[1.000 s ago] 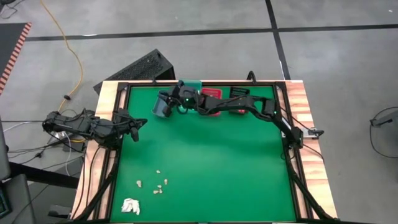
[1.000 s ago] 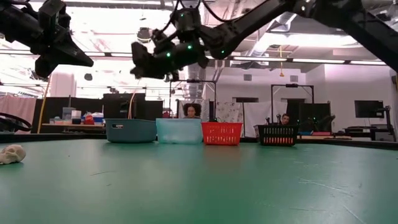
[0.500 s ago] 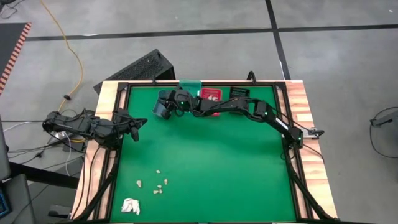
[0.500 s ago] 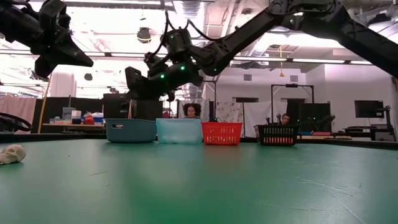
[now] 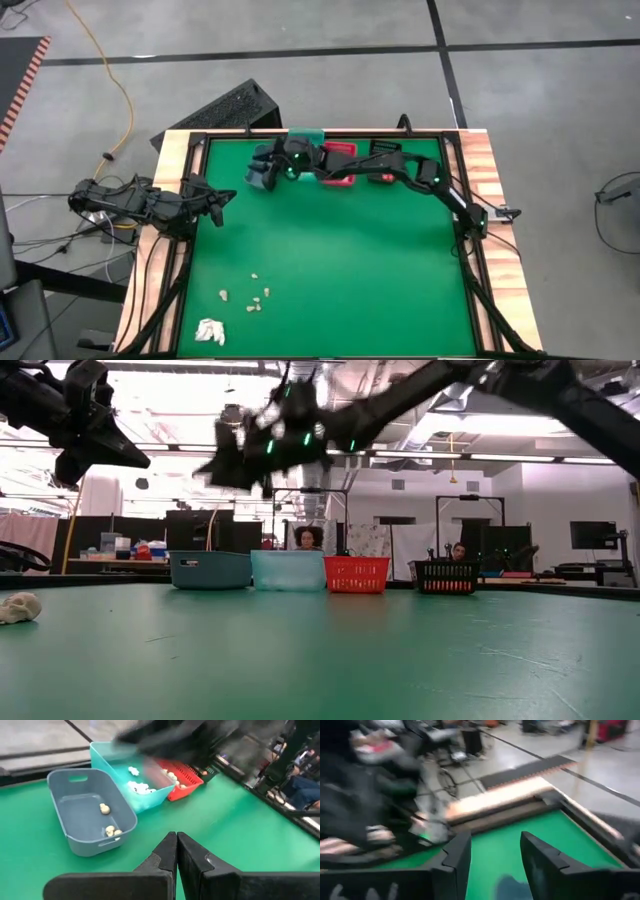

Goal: Sort Halloween decoration
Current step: Put the white skull toy into the blue bin

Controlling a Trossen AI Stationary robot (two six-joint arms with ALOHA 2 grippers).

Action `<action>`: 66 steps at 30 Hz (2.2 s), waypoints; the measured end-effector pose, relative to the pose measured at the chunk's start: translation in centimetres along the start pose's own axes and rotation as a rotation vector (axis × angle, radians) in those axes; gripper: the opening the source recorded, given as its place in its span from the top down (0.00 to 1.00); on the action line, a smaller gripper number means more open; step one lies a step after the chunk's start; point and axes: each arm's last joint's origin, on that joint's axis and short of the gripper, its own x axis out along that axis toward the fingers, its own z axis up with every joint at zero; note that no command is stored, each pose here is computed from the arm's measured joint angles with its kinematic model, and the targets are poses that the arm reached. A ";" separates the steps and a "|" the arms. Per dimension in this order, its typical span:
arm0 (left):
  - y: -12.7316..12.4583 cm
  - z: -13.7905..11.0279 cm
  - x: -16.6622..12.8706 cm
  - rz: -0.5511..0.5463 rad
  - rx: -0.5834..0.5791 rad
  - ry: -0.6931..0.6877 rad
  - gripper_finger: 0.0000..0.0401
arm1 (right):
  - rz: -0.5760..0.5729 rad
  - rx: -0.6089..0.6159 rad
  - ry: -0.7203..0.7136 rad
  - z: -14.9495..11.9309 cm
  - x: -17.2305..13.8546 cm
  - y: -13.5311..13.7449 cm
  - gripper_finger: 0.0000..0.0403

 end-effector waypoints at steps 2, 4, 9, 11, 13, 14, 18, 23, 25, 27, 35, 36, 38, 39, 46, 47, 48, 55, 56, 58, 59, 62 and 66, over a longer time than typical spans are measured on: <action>0.0 0.0 0.0 -0.003 -0.029 0.005 1.00 | 0.049 -0.030 -0.006 2.9 -1.7 1.0 0.59; 0.0 -0.1 0.0 -0.021 -0.046 0.023 1.00 | 0.082 -0.091 0.010 6.0 -4.0 2.0 0.60; -0.1 -0.1 0.0 -0.042 -0.049 0.041 1.00 | 0.082 -0.248 0.069 13.3 -12.2 4.8 0.62; -0.1 -0.2 0.0 -0.049 -0.044 0.046 1.00 | 0.077 -0.264 0.107 15.3 -15.9 5.8 0.63; -0.1 -0.2 0.0 -0.055 -0.046 0.051 1.00 | 0.077 -0.257 0.181 16.3 -19.2 7.0 0.63; -0.1 -0.2 0.0 -0.056 -0.049 0.052 1.00 | 0.079 -0.243 0.234 16.3 -20.6 7.6 0.63; -0.1 -0.2 0.0 -0.056 -0.025 0.050 1.00 | 0.083 -0.184 0.444 15.1 -24.5 10.8 0.65; -0.1 -0.1 0.0 -0.049 -0.022 0.043 1.00 | 0.087 -0.201 0.530 12.3 -25.8 15.8 0.66; -0.1 -0.1 0.0 -0.045 -0.016 0.039 1.00 | 0.071 -0.237 0.524 10.4 -25.4 17.6 0.66; -0.1 -0.1 0.0 -0.045 -0.004 0.039 1.00 | 0.051 -0.258 0.511 7.7 -24.6 19.0 0.66; -0.1 0.0 0.0 -0.037 0.001 0.023 1.00 | 0.147 -0.056 0.172 -1.2 -20.8 20.8 0.66; -0.2 0.1 0.0 -0.045 0.015 0.013 1.00 | 0.143 -0.045 0.159 -2.2 -20.3 20.6 0.66; -0.6 0.5 0.0 -0.092 0.089 -0.017 1.00 | 0.132 -0.027 0.150 -4.1 -18.9 20.3 0.66; -1.0 0.8 -0.1 -0.143 0.127 -0.036 1.00 | 0.125 -0.023 0.160 -5.0 -18.1 20.2 0.66; -2.9 3.6 -1.0 -0.430 0.246 -0.283 1.00 | 0.209 -0.044 0.234 -9.7 -12.3 20.6 0.66; -2.9 3.7 -1.1 -0.433 0.235 -0.300 1.00 | 0.213 -0.065 0.256 -10.6 -11.6 20.7 0.66; -2.9 3.9 -1.1 -0.430 0.220 -0.311 1.00 | 0.213 -0.088 0.270 -11.2 -10.9 20.8 0.66; -2.8 3.6 -0.9 -0.392 0.187 -0.281 1.00 | 0.270 -0.192 0.277 -13.8 -6.4 21.7 0.65; -2.8 3.5 -0.9 -0.388 0.200 -0.277 1.00 | 0.281 -0.190 0.281 -14.1 -5.8 21.7 0.65; -2.8 3.5 -0.8 -0.390 0.206 -0.271 1.00 | 0.290 -0.186 0.274 -14.3 -4.9 21.9 0.63; -2.9 3.4 -0.8 -0.392 0.203 -0.267 1.00 | 0.293 -0.187 0.262 -14.2 -4.5 22.1 0.62; -2.9 3.4 -0.8 -0.391 0.218 -0.268 1.00 | 0.301 -0.208 0.232 -14.2 -3.5 22.5 0.57; -2.9 3.6 -0.8 -0.391 0.190 -0.286 1.00 | 0.292 -0.218 0.268 -14.5 -3.0 22.4 0.51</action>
